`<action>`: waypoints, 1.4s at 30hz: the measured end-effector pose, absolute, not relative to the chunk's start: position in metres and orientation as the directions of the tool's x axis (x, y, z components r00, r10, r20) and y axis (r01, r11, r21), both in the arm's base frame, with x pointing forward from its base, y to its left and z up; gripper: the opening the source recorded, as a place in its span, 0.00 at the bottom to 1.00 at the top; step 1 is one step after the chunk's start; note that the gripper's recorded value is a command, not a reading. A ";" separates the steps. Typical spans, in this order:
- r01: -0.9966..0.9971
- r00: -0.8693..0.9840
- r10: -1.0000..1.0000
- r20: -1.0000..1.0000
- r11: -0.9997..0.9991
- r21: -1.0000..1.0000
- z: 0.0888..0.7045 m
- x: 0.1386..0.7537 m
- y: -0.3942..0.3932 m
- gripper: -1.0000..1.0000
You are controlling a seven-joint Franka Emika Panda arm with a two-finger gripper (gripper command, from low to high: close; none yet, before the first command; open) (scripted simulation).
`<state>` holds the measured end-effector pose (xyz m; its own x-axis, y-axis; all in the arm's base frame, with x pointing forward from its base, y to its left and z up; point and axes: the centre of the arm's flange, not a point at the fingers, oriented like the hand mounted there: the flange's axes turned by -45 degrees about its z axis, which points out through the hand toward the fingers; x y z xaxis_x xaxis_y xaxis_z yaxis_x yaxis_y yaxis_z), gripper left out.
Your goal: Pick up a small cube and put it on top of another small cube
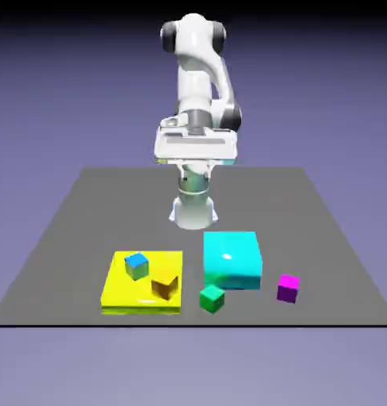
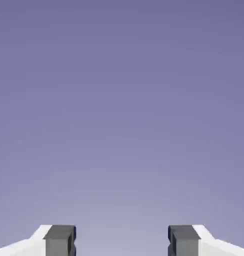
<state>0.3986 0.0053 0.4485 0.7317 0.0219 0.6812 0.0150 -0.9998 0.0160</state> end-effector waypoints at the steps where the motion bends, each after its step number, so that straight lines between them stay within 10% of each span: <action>1: -0.009 0.758 -0.005 0.652 -1.000 0.004 0.440 0.406 0.006 0.50; 30: -0.671 0.721 -0.652 -0.232 -0.742 0.000 0.129 0.495 0.035 0.50; 31: -0.670 0.722 -0.652 -0.232 -0.742 0.000 0.121 0.493 0.036 0.00; 42: -0.433 0.876 -0.420 -0.238 -0.901 -0.005 0.210 0.502 0.132 0.00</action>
